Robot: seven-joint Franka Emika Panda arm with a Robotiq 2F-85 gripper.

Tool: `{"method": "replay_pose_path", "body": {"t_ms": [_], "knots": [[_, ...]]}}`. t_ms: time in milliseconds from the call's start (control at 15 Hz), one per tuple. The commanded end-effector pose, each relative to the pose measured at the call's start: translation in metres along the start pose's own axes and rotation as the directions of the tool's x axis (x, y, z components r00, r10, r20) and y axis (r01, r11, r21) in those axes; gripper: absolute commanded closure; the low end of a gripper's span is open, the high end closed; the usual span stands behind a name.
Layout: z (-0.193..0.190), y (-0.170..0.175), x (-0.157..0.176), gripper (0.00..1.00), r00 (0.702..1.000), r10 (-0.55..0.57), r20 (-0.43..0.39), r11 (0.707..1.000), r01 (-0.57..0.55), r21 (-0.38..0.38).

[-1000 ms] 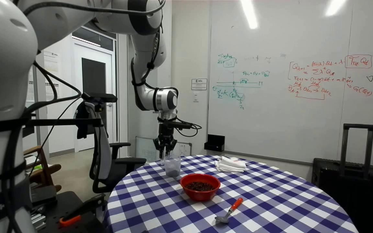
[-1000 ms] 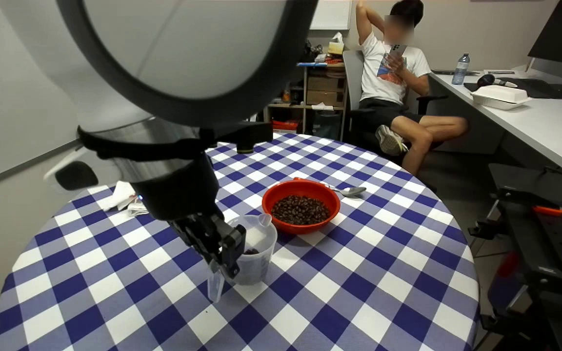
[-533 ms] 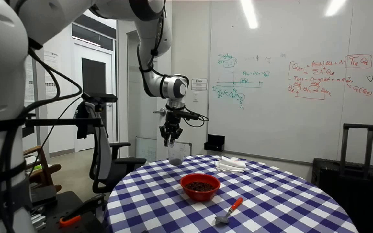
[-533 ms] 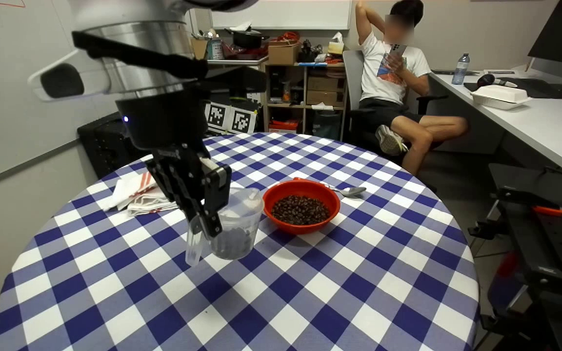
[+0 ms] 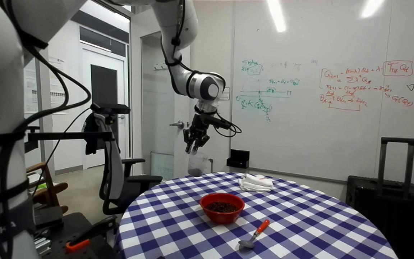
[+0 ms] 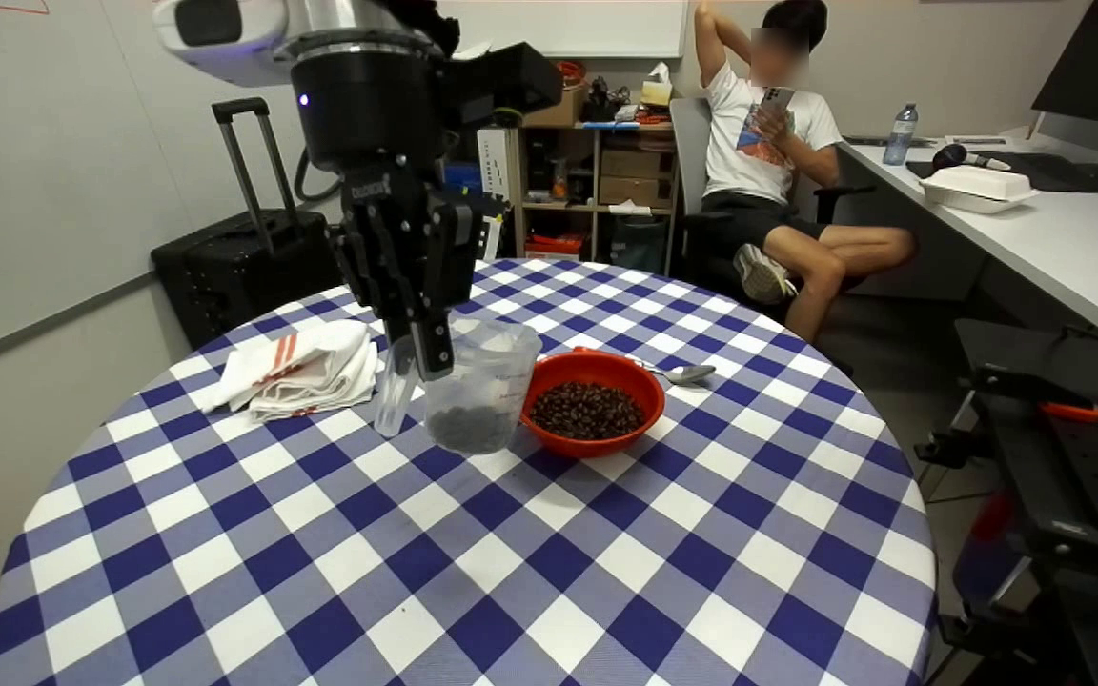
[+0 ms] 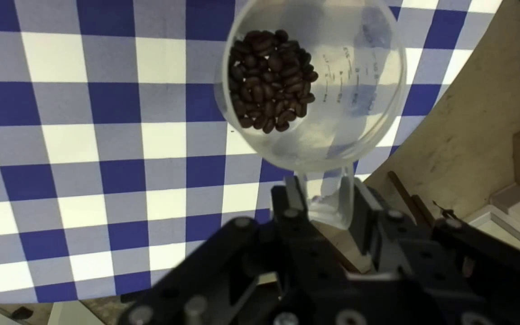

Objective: Pour the contents in the clear jug into the red bowl

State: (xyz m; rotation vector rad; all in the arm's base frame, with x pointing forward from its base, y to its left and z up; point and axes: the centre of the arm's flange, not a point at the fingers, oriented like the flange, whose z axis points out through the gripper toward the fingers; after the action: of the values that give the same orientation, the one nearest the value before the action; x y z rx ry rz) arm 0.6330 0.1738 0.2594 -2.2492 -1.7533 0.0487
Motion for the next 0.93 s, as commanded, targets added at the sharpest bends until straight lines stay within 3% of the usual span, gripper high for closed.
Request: {"method": "replay_pose_path", "body": {"t_ms": [0,667,867], "knots": [[-0.018,-0.018,-0.038,0.93,0.994,0.050,-0.094,0.999,-0.049,0.012],[-0.035,-0.018,-0.123,0.93,0.918,0.193,-0.346,0.979,-0.206,-0.002],[-0.040,-0.007,-0.141,0.93,0.931,0.145,-0.336,0.989,-0.150,0.012]]}}
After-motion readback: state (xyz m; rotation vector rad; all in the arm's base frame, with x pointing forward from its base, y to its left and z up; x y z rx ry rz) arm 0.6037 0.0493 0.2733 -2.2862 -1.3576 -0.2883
